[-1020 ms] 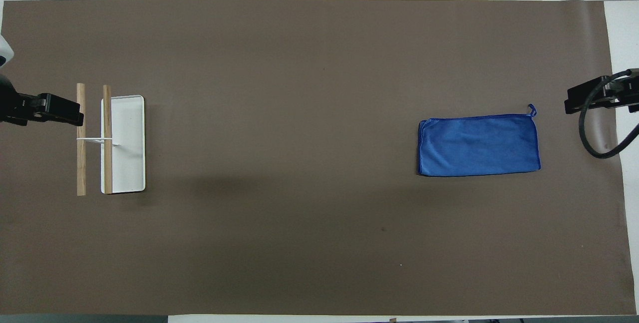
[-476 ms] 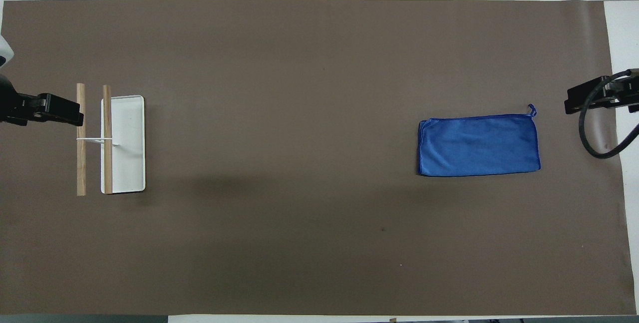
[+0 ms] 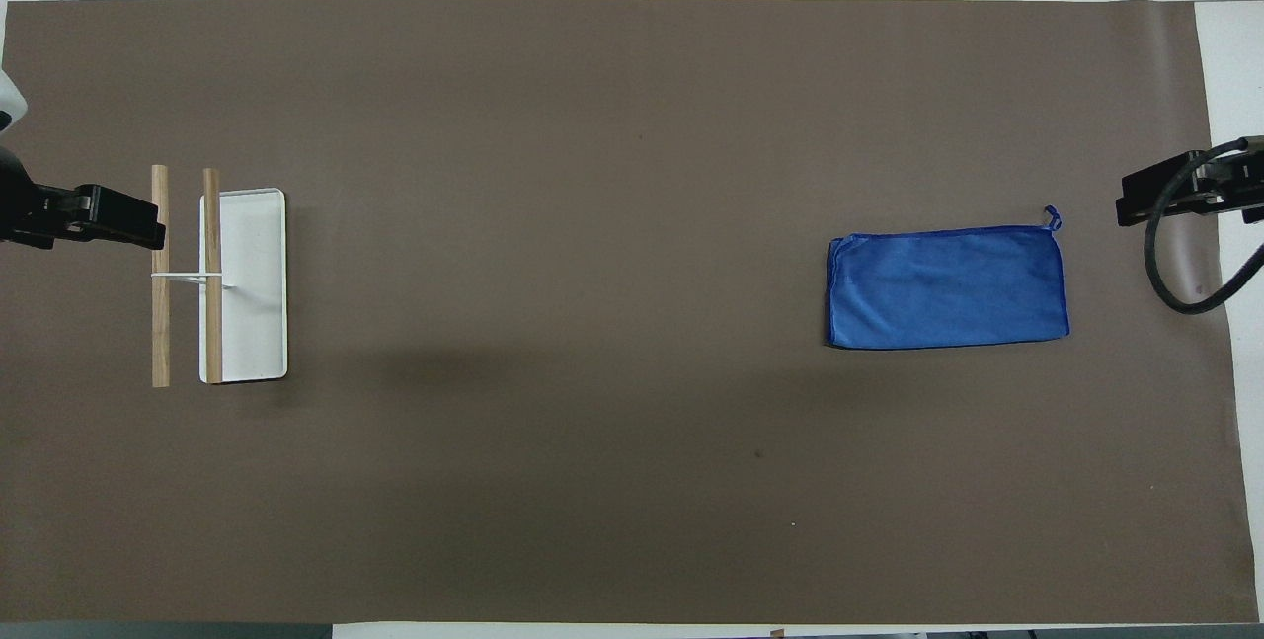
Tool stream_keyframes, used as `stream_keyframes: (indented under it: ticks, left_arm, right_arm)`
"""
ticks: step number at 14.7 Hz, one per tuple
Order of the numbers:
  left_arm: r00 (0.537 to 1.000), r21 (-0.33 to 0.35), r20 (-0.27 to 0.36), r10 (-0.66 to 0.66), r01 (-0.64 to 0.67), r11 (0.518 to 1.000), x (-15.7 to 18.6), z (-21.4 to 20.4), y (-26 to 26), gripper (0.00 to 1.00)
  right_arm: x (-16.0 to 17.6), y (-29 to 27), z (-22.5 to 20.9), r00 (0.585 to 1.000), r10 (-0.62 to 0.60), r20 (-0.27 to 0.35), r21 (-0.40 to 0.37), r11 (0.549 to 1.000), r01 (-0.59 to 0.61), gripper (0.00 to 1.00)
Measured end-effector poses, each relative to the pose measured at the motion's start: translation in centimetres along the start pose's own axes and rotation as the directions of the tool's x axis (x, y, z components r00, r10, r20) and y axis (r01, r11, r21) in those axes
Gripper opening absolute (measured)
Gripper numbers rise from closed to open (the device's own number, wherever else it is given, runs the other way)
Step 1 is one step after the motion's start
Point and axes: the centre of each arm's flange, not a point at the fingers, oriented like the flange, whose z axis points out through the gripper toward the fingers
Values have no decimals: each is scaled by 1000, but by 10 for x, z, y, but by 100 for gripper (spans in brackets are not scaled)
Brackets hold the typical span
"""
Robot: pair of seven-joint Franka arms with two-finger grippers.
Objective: Right arm passes towel to left arm to hang
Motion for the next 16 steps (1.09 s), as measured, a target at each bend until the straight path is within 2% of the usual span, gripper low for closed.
stream_keyframes:
  ticks: [4,7,12,16]
  left_arm:
    - [1000,0,0,0,0,1000,0,0,0,100]
    - [1000,0,0,0,0,1000,0,0,0,100]
    - [1000,0,0,0,0,1000,0,0,0,100]
    - [1000,0,0,0,0,1000,0,0,0,100]
  right_arm:
    - [0,0,38,999,1,-53,3,1000,-1,100]
    - [-9,6,101,991,-8,-130,7,1000,9,100]
    - [-5,0,207,994,-21,-104,40,999,26,100]
    - [-4,-2,278,989,-73,-130,43,996,79,100]
